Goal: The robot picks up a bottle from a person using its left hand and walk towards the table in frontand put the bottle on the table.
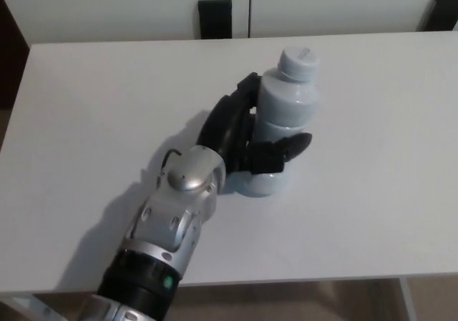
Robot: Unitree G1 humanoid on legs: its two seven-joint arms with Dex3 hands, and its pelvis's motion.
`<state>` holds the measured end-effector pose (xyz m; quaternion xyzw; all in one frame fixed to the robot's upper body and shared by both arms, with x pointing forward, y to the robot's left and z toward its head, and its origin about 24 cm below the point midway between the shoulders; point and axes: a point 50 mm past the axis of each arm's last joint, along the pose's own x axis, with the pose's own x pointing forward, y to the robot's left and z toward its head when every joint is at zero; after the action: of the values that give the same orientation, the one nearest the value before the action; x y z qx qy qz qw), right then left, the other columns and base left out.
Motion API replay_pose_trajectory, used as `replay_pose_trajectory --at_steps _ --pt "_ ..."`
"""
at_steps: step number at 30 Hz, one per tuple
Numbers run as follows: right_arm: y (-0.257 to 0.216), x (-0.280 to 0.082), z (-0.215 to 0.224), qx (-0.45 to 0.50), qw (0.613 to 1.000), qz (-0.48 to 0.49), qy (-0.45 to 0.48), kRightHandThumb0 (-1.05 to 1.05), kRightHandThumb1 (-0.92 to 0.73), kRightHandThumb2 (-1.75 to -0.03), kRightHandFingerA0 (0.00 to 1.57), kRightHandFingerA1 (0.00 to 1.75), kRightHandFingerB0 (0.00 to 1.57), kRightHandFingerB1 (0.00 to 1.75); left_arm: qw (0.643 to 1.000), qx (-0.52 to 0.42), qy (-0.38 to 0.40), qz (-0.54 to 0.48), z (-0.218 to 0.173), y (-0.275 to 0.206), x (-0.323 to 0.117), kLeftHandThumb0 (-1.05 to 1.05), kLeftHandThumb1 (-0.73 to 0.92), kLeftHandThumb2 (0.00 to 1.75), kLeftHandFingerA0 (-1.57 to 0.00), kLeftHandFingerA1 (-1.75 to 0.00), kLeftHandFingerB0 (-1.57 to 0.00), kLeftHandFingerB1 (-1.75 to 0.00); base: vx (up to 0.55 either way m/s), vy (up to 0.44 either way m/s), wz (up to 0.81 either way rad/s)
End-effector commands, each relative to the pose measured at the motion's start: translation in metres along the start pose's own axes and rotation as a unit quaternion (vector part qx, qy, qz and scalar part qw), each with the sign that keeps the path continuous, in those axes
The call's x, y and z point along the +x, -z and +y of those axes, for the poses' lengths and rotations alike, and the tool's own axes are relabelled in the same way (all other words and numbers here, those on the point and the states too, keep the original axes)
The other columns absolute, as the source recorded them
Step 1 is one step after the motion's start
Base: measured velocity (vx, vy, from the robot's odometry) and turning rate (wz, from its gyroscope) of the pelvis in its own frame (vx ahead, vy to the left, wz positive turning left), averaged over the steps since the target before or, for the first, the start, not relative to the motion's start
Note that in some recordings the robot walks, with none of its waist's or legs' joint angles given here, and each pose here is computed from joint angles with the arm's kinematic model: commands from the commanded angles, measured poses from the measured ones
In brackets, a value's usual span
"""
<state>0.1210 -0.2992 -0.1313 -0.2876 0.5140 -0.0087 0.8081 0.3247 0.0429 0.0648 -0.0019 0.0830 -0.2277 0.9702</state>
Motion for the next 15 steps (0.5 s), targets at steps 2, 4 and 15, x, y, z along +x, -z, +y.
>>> replay_pose_trajectory --at_steps 2,4,15 --pt "0.004 -0.001 -0.001 0.007 1.000 0.002 0.004 -0.30 -0.78 -0.63 0.61 0.46 0.48 0.40 0.999 0.021 0.018 -0.042 -0.006 -0.007 -0.005 -0.11 0.73 0.79 -1.07 -1.24 -0.88 -0.99 0.00 0.000 0.00" --pt "0.005 -0.001 0.000 0.005 1.000 0.001 0.002 -0.30 -0.78 -0.63 0.61 0.46 0.48 0.40 0.998 0.012 0.024 -0.050 -0.007 -0.009 -0.007 -0.09 0.72 0.82 -1.07 -1.24 -0.89 -0.98 0.00 0.000 0.00" --pt "0.006 -0.001 0.000 0.010 1.000 0.006 0.002 -0.29 -0.78 -0.63 0.59 0.44 0.45 0.39 0.995 0.026 0.057 -0.083 -0.001 -0.018 -0.016 -0.59 0.44 0.71 -0.25 -0.41 -0.12 -0.36 0.00 0.000 0.00"
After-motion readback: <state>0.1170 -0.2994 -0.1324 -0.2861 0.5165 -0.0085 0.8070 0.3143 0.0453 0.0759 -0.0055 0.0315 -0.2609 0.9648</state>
